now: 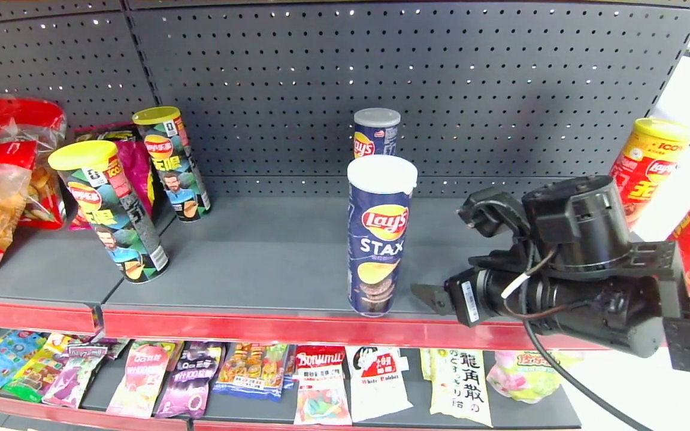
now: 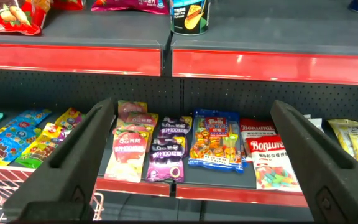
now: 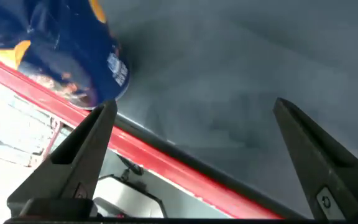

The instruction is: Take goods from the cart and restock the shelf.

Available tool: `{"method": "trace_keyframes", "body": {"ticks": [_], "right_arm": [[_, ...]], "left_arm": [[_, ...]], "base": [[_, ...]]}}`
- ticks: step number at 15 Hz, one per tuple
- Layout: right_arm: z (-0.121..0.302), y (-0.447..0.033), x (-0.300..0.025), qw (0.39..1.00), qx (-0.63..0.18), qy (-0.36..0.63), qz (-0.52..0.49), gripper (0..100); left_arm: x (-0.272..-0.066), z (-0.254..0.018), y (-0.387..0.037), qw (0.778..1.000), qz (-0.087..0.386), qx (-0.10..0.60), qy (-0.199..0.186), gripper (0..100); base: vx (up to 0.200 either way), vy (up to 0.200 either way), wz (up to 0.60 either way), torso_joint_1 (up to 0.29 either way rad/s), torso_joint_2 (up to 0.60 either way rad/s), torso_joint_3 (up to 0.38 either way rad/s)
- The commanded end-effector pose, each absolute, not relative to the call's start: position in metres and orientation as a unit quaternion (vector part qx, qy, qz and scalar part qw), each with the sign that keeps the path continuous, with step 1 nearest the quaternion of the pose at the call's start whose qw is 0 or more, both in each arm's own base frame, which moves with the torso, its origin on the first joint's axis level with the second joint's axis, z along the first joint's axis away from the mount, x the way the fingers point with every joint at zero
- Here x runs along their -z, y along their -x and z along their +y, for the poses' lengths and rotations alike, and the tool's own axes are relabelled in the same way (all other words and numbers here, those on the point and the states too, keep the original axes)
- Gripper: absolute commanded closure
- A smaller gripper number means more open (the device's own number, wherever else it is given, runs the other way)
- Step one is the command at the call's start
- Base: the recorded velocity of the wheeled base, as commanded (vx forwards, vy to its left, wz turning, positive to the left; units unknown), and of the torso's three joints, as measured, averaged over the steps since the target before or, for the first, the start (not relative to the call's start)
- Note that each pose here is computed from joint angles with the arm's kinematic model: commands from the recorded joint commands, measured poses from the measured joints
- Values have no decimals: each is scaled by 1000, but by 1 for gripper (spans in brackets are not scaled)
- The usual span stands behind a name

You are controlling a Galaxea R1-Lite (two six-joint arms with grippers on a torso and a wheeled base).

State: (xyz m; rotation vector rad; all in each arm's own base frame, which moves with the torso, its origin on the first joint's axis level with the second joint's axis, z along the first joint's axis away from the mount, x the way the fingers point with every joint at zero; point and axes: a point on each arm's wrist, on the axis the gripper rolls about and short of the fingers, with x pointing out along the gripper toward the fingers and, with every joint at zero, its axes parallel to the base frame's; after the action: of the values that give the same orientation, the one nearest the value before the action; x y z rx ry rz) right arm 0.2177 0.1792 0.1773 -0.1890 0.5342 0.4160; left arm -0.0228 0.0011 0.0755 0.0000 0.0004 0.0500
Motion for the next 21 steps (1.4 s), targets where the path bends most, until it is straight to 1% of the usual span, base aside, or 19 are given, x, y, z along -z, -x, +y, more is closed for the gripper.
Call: {"method": "trace_keyframes", "body": {"ticks": [1,6,11,21], "right_arm": [[185,-225,-166,934,-202,102,277,0],[189,-234,-159,933,-189,108,286,0],[189,-249,-158,936,-172,113,284,0],[198,-256,-157,936,-179,120,279,0]], "left_arm": [[-75,1,23,1000,0,-25,0,0],[-75,1,23,1000,0,-25,0,0],[-75,1,23,1000,0,-25,0,0],[-76,1,23,1000,-1,-25,0,0]], "base": [[0,0,0,0,0,0],[0,0,0,0,0,0],[0,0,0,0,0,0],[0,0,0,0,0,0]]}}
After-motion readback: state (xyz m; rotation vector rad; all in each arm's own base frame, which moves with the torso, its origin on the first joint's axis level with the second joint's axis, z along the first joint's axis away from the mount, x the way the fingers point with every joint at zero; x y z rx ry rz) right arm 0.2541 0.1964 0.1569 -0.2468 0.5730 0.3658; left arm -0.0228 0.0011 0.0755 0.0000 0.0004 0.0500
